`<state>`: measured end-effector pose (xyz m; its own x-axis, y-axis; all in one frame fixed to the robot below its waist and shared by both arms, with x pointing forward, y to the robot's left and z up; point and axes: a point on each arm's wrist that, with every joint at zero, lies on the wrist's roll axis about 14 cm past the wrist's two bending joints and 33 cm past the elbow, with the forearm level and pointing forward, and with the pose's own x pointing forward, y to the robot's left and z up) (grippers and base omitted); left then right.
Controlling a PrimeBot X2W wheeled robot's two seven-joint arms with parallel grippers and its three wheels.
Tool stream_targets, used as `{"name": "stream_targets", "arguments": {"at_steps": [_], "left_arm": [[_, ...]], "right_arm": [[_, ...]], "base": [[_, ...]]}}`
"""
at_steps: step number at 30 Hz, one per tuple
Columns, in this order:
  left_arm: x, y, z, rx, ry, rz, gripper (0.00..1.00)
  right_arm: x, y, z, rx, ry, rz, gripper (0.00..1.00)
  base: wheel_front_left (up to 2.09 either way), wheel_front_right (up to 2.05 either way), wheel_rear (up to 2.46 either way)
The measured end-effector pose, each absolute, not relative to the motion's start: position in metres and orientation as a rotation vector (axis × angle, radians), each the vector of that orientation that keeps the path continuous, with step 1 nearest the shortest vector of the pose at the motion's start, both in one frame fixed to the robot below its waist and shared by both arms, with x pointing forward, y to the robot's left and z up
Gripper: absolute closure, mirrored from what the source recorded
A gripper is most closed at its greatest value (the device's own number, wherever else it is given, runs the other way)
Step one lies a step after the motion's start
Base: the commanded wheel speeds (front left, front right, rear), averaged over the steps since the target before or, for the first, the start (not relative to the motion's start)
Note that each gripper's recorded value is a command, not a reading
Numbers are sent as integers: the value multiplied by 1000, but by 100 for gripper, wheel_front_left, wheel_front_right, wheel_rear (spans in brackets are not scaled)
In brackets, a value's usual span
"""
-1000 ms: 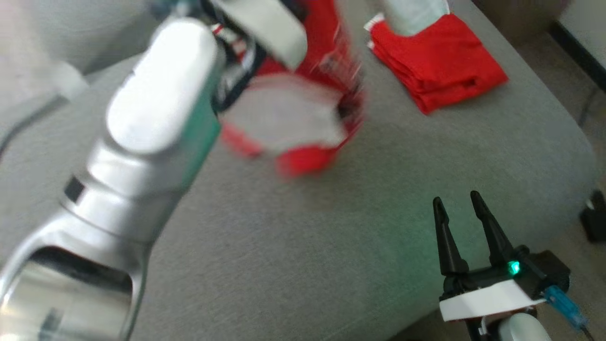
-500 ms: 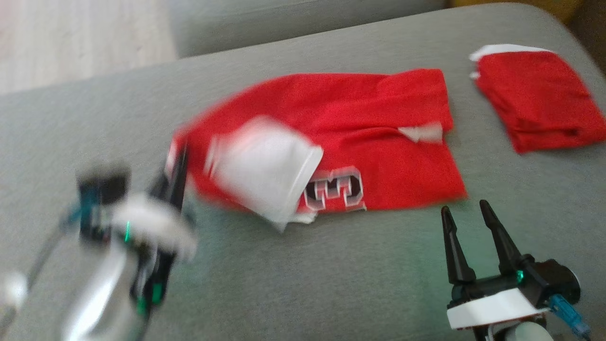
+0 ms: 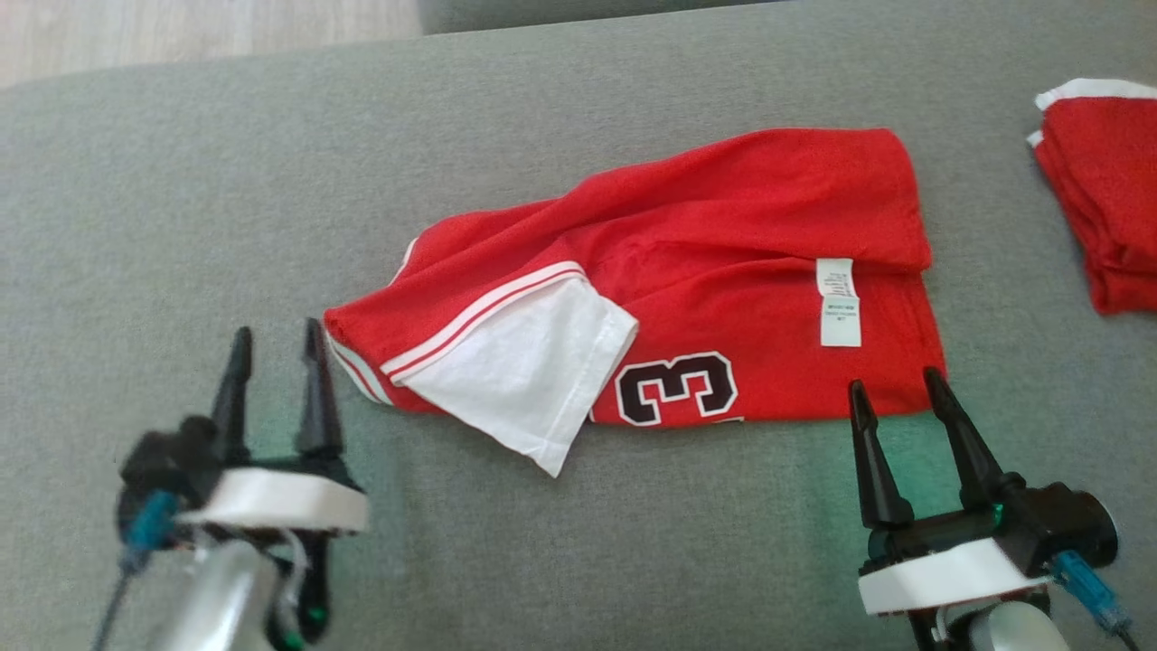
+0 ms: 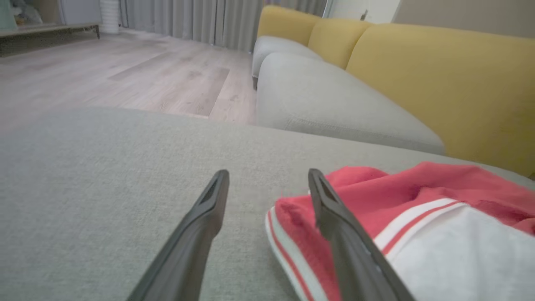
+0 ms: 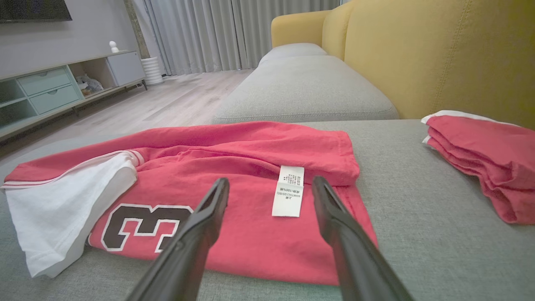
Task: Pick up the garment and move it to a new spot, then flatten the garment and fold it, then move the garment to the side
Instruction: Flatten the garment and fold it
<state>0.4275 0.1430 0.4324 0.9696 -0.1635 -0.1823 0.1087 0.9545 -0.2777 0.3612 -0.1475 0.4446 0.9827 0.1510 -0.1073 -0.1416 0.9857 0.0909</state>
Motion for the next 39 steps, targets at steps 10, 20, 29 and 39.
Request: {"name": "stream_targets", "arguments": {"at_steps": [10,20,29,39], "left_arm": [[355,57,428,-383,251,-362,0],[334,2,386,-375,507,-578,0],[340,-7,381,-383,534,-615,100],[371,21,417,-393,329,-550,100]], "right_arm": [[367,-135,441,88,121,189,0],[380,-128,440,87,118,211,0],[377,-139,436,82,132,178,0],[382,-139,440,119,116,172,0]], "base": [[0,0,0],[0,0,0],[0,0,0],[0,0,0]]}}
